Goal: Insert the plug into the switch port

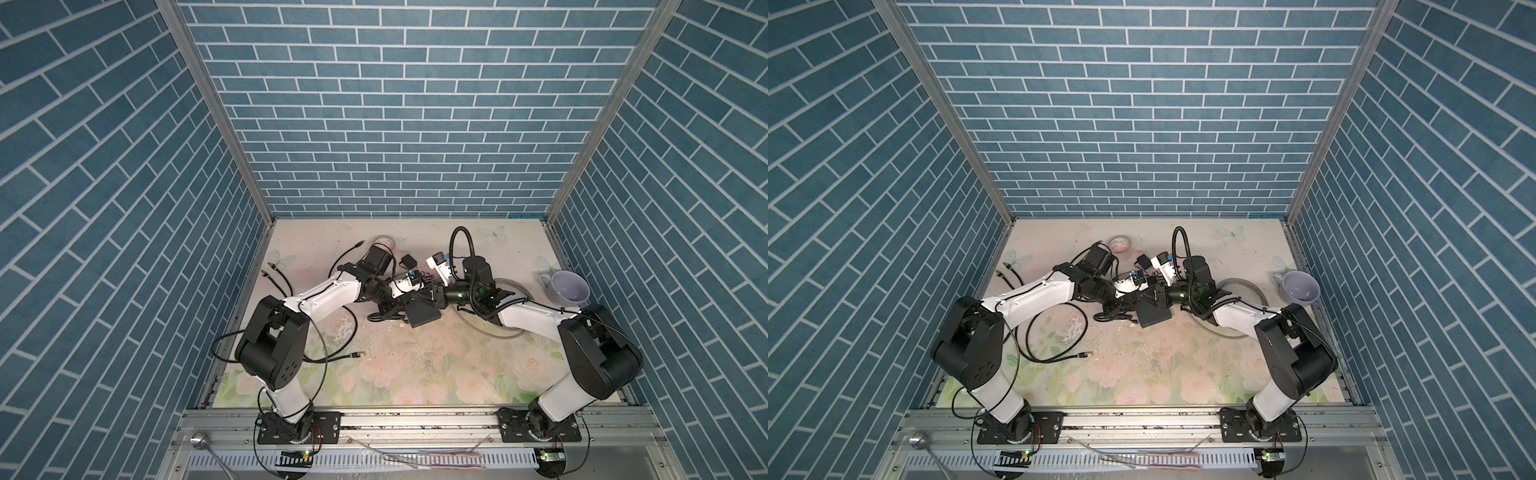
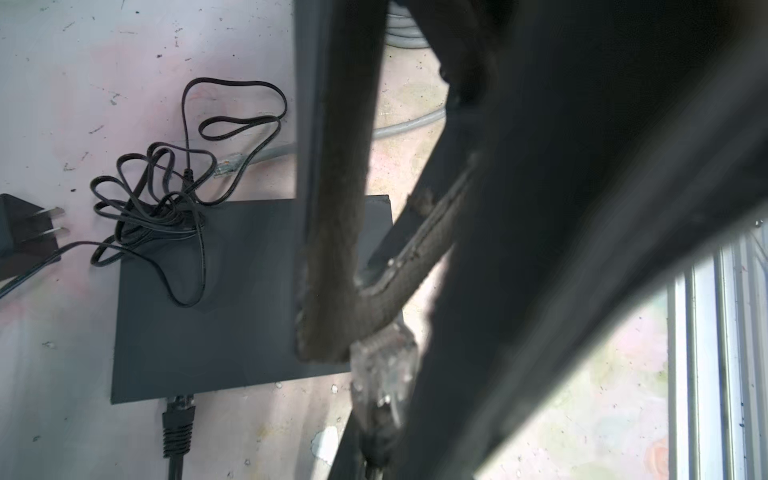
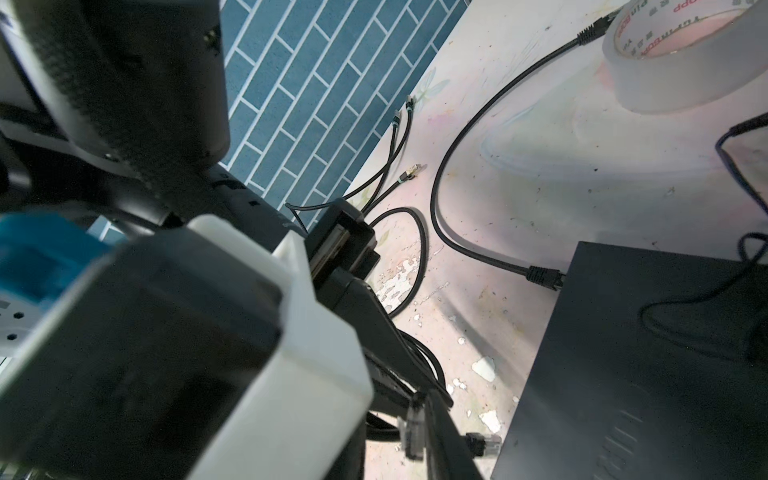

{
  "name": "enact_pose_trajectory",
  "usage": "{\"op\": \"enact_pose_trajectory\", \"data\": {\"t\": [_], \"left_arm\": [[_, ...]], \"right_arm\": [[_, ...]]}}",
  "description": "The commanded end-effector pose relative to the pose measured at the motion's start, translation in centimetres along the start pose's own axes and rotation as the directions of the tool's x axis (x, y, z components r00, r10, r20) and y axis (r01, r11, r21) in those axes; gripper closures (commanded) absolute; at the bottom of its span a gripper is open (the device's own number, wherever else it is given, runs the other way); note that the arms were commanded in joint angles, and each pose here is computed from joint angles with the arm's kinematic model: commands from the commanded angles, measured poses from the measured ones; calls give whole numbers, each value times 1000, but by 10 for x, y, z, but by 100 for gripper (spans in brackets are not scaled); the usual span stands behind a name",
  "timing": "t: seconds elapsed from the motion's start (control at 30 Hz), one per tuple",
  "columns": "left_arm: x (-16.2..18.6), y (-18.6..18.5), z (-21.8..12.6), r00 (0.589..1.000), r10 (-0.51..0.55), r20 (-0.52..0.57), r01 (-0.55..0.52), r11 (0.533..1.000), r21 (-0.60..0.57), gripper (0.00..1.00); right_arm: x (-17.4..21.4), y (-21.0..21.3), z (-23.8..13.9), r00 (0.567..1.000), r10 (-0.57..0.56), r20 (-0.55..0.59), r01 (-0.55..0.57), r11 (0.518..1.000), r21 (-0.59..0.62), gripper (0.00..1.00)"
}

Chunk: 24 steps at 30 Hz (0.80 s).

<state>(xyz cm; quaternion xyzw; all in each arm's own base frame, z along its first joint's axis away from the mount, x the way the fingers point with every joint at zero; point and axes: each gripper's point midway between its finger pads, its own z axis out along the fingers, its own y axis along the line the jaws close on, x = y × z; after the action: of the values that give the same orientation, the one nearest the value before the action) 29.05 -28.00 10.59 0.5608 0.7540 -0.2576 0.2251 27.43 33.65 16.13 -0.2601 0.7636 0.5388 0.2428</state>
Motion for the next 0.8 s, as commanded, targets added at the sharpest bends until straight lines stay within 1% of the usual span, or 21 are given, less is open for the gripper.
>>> {"op": "enact_pose_trajectory", "data": {"t": [0.0, 0.1, 0.13, 0.23, 0.4, 0.43, 0.5, 0.57, 0.67, 0.77], "left_arm": [[-10, 1, -9, 1000, 9, 25, -9, 1000, -13, 100], [-11, 2, -10, 1000, 9, 28, -9, 1000, -17, 100], [-12, 3, -10, 1000, 10, 29, -10, 1000, -18, 100], [-12, 3, -11, 999, 10, 31, -9, 1000, -17, 100], [-13, 2, -13, 999, 11, 31, -11, 1000, -16, 100], [-13, 1, -13, 999, 14, 30, -13, 1000, -15, 100], [-11, 1, -13, 1000, 12, 24, -12, 1000, -14, 100], [-10, 0, -12, 1000, 12, 19, -11, 1000, -14, 100], [-10, 0, -13, 1000, 12, 20, -12, 1000, -14, 100], [-12, 1, -13, 1000, 13, 26, -13, 1000, -14, 100]], "right_arm": [[-1, 1, 4, 1000, -19, -22, 19, 1000, 1, 74], [3, -1, 5, 999, -13, -36, 14, 1000, 23, 75], [3, -3, 5, 999, -11, -38, 12, 999, 31, 76], [2, -7, 5, 1000, -5, -31, 7, 998, 56, 84], [0, -9, 7, 999, 37, -29, -35, 998, 56, 88], [-1, -8, 8, 999, 38, -26, -37, 998, 48, 88], [-3, -6, 8, 999, 43, -19, -42, 998, 40, 81], [-5, -6, 7, 999, 42, -11, -41, 998, 44, 76], [-12, -5, 8, 999, 42, 7, -43, 998, 48, 74], [-17, -3, 10, 999, 44, 14, -44, 998, 36, 74]]}}
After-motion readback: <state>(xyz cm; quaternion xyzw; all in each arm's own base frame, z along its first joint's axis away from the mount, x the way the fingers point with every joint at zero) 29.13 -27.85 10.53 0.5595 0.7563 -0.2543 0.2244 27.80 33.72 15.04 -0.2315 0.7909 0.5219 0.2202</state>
